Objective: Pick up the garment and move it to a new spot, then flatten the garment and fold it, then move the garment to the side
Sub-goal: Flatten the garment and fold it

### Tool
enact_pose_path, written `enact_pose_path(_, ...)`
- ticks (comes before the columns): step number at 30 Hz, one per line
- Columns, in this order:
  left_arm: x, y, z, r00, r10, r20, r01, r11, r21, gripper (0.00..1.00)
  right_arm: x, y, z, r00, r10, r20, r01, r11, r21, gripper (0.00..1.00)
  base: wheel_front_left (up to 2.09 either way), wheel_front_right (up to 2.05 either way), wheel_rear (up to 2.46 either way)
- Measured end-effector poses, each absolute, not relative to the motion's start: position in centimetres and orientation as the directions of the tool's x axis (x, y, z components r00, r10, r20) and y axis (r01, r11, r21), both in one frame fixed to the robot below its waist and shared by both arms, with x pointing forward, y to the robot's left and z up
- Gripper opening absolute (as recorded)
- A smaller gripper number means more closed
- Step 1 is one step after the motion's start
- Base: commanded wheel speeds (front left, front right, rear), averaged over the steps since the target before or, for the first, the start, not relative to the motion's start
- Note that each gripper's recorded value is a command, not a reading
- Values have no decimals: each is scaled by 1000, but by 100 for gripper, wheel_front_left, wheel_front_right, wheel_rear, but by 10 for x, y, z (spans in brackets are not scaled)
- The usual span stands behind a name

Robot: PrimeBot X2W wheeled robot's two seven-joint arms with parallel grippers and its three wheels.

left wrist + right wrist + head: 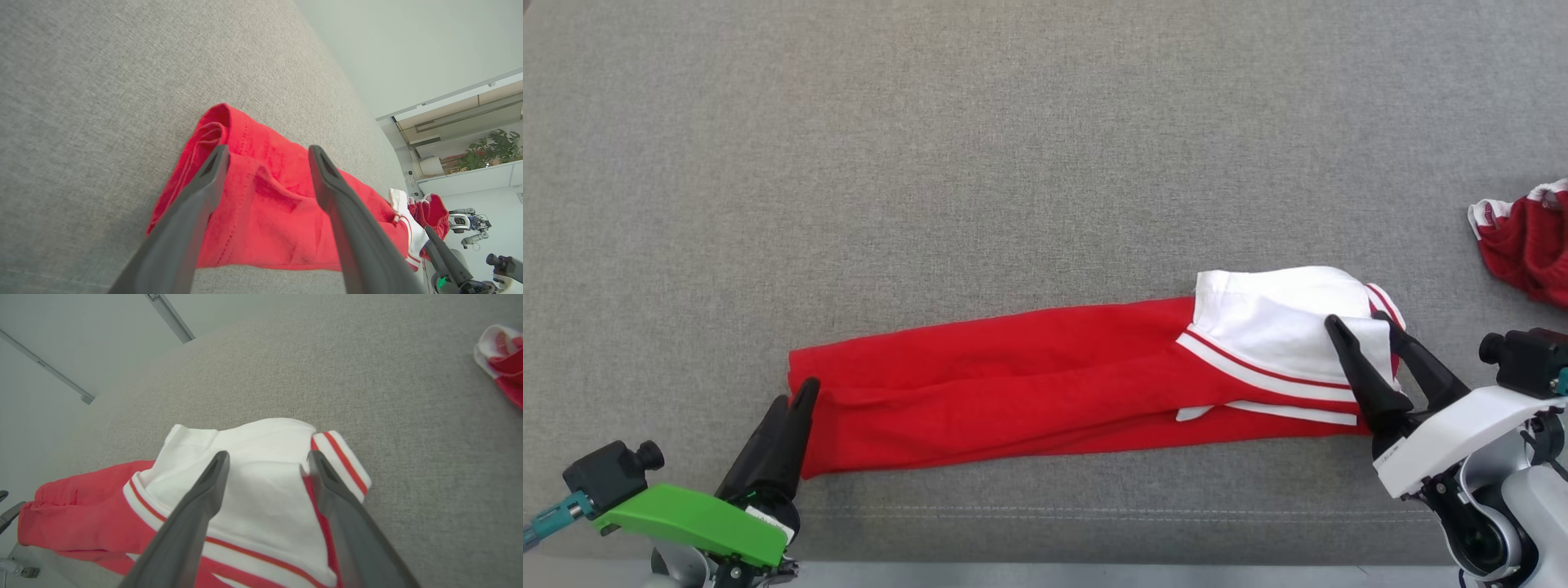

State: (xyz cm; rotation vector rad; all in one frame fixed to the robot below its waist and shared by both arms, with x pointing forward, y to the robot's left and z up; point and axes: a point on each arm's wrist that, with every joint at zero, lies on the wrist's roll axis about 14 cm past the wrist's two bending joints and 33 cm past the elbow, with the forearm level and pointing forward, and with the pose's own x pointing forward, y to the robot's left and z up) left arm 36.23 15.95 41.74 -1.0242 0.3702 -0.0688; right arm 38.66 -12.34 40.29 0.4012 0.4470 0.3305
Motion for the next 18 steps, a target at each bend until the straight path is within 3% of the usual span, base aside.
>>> enact_pose_path(15,362,163,414,937,-214,-276,-124,537,-835,100,399,-117,394,837,401,-374,-206,862,463,100,0,0,0)
enact_pose_path(16,362,163,415,938,-212,-274,-123,536,-835,100,401,-117,396,838,402,-368,-210,861,463,76,0,0,0)
enact_pose_path(17,363,163,415,938,-213,-272,-121,536,-835,100,403,-116,397,838,404,-366,-212,861,463,40,0,0,0)
enact_pose_path(18,363,162,416,939,-216,-270,-117,535,-836,100,404,-116,397,839,405,-363,-214,860,464,22,0,0,0)
